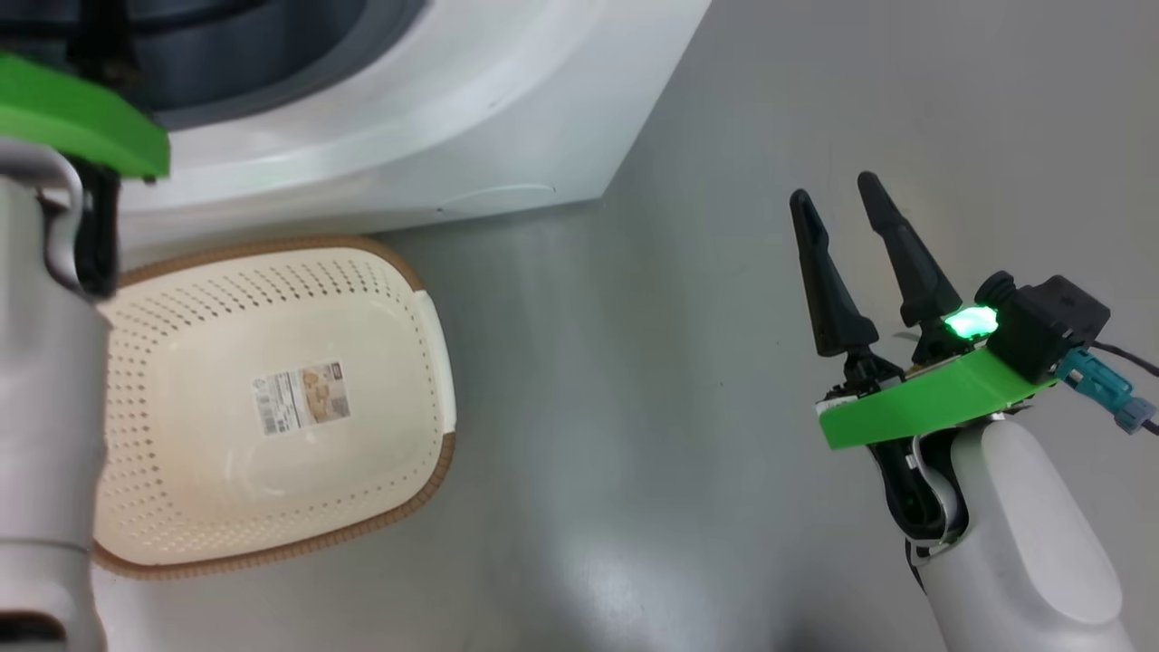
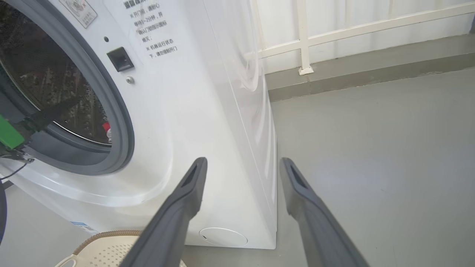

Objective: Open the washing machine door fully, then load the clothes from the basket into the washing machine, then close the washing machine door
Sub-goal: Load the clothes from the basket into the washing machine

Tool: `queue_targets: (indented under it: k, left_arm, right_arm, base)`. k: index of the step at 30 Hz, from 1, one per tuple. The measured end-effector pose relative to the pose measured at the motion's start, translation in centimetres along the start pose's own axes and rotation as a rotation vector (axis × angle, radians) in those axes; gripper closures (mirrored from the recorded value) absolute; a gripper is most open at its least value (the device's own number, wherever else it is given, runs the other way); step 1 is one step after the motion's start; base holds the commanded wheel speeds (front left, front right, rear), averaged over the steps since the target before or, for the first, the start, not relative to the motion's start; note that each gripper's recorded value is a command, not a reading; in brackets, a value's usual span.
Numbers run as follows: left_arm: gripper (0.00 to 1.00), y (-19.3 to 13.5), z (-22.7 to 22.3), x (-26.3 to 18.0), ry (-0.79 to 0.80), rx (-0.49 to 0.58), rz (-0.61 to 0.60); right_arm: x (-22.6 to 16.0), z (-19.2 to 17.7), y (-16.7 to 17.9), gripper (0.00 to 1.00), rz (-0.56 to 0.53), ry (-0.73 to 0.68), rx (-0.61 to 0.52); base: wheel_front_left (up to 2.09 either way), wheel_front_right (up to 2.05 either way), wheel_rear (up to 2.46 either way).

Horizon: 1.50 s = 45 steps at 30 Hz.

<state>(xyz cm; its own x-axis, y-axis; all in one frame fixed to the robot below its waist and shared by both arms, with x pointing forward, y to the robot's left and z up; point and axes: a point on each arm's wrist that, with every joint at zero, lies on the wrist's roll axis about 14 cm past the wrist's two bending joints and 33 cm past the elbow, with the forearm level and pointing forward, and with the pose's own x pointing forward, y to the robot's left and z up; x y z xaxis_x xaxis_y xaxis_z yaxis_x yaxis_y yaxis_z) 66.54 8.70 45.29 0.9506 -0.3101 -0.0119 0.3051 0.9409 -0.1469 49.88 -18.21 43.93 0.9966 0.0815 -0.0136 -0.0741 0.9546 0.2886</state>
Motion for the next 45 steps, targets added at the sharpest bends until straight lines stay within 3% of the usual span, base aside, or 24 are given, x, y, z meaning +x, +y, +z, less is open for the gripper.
queue_targets:
  k: [17, 45]
  left_arm:
    - [0.00, -1.3, 2.1, -8.5, -0.041, -0.026, 0.025]
    - [0.00, 0.5, 3.1, -23.5, -0.074, -0.046, 0.187]
  right_arm:
    - [-2.5, 3.2, 2.1, 0.00, 0.048, -0.043, -0.001]
    - [-6.7, 6.7, 5.2, 0.00, 0.120, -0.101, 0.015]
  base:
    - [0.00, 0.00, 0.00]
    - [0.00, 0.00, 0.00]
